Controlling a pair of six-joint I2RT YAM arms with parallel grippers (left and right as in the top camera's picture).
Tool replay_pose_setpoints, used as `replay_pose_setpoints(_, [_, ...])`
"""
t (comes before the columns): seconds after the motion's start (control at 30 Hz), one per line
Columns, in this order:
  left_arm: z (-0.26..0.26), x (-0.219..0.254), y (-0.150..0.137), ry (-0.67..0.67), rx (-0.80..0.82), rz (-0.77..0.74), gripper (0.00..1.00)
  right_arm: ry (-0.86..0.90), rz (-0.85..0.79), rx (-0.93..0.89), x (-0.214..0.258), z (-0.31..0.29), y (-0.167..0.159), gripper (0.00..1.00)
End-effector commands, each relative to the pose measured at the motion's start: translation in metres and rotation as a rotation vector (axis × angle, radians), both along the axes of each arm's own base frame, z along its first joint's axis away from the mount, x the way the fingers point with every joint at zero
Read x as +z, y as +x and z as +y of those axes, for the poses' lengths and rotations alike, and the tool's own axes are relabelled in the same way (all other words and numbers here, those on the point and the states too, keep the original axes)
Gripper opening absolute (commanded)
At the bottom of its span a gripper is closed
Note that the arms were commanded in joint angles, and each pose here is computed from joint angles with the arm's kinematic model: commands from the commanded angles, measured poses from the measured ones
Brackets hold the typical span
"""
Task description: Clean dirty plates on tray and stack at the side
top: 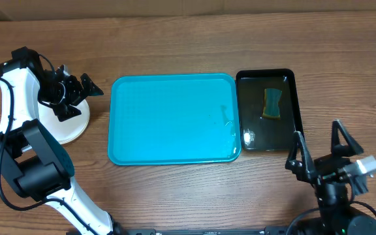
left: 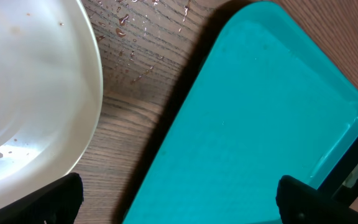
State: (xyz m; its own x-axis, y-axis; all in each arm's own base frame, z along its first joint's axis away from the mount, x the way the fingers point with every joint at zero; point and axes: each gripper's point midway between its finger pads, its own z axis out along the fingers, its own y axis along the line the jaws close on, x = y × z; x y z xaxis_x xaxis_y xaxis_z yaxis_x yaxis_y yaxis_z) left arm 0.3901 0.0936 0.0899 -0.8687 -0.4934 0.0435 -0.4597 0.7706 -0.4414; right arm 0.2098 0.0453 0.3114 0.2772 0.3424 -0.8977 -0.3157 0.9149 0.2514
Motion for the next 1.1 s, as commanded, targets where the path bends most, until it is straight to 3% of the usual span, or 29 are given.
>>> replay_pose_setpoints(0.0, [-0.001, -0.002, 0.000, 0.000, -0.019, -0.002, 1.00, 0.010, 0.019, 0.000, -0.013, 0.000, 0.004, 1.00])
replay_pose_setpoints(0.43, [-0.001, -0.002, 0.000, 0.000, -0.019, -0.002, 1.00, -0.015, 0.184, -0.006, -0.090, 0.002, 0.028, 1.00])
replay_pose_setpoints(0.73, [-0.001, -0.002, 0.000, 0.000, -0.019, -0.002, 1.00, -0.106, 0.382, -0.042, -0.142, -0.002, 0.033, 1.00])
replay_pose_setpoints(1.07, [-0.001, -0.002, 0.000, 0.000, -0.019, -0.002, 1.00, -0.168, 0.365, -0.070, -0.141, -0.006, 0.033, 1.00])
